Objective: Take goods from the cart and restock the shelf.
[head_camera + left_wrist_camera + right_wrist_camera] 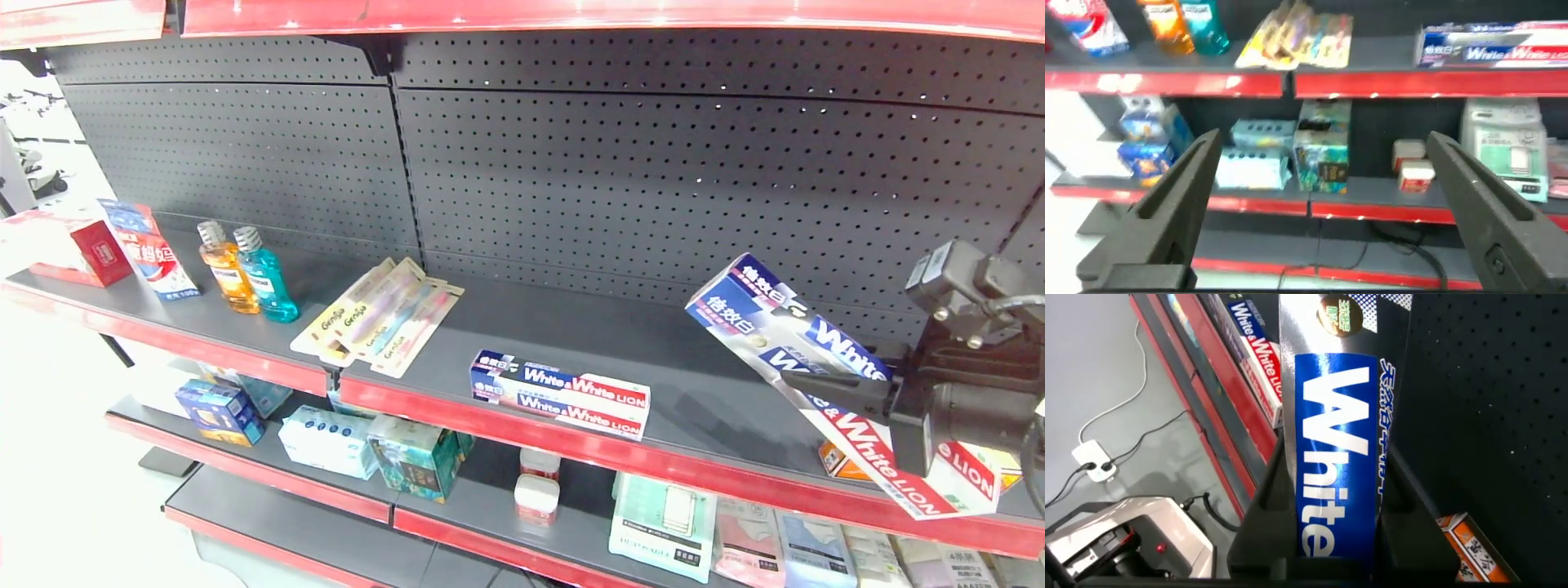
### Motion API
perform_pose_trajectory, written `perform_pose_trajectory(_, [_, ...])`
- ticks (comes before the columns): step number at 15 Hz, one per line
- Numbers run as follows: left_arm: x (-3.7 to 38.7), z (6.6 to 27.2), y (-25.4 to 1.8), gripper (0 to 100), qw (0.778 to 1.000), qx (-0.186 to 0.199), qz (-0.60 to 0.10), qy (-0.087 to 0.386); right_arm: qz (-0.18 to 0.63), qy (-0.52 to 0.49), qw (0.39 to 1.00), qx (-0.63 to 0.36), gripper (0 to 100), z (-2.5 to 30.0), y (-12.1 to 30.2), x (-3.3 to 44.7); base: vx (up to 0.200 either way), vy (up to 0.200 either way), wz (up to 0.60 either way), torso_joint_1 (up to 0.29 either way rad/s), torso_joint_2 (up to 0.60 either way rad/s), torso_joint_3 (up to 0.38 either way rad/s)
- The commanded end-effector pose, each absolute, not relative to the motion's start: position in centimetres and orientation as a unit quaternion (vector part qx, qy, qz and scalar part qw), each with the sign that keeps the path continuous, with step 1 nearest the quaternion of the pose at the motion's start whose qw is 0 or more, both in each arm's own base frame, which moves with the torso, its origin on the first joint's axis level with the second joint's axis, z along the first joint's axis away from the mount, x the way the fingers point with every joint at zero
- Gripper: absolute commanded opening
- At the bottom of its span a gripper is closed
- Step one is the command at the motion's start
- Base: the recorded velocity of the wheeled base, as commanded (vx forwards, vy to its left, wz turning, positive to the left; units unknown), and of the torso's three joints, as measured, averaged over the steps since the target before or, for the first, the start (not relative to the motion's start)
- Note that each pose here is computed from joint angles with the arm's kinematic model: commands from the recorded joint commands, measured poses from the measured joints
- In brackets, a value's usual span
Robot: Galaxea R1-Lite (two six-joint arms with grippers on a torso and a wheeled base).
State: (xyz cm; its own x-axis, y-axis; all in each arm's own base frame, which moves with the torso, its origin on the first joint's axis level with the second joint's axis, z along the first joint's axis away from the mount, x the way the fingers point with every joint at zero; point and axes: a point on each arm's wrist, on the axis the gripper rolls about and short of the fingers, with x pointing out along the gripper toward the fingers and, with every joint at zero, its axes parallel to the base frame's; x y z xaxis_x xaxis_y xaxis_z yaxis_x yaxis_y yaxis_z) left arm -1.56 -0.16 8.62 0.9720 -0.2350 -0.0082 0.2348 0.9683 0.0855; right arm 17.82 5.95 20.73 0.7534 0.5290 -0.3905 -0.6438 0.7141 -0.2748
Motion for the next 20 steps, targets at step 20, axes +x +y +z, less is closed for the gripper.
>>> perform_pose_trajectory(20, [-1.5, 7.7, 0.1, 100, 0.997, 0.007, -0.058, 0.046, 0.319, 0.161, 0.913, -0.196, 0, 19.6, 6.9, 21.4, 0.01, 0.0, 0.0, 0.0, 0.0, 0.0])
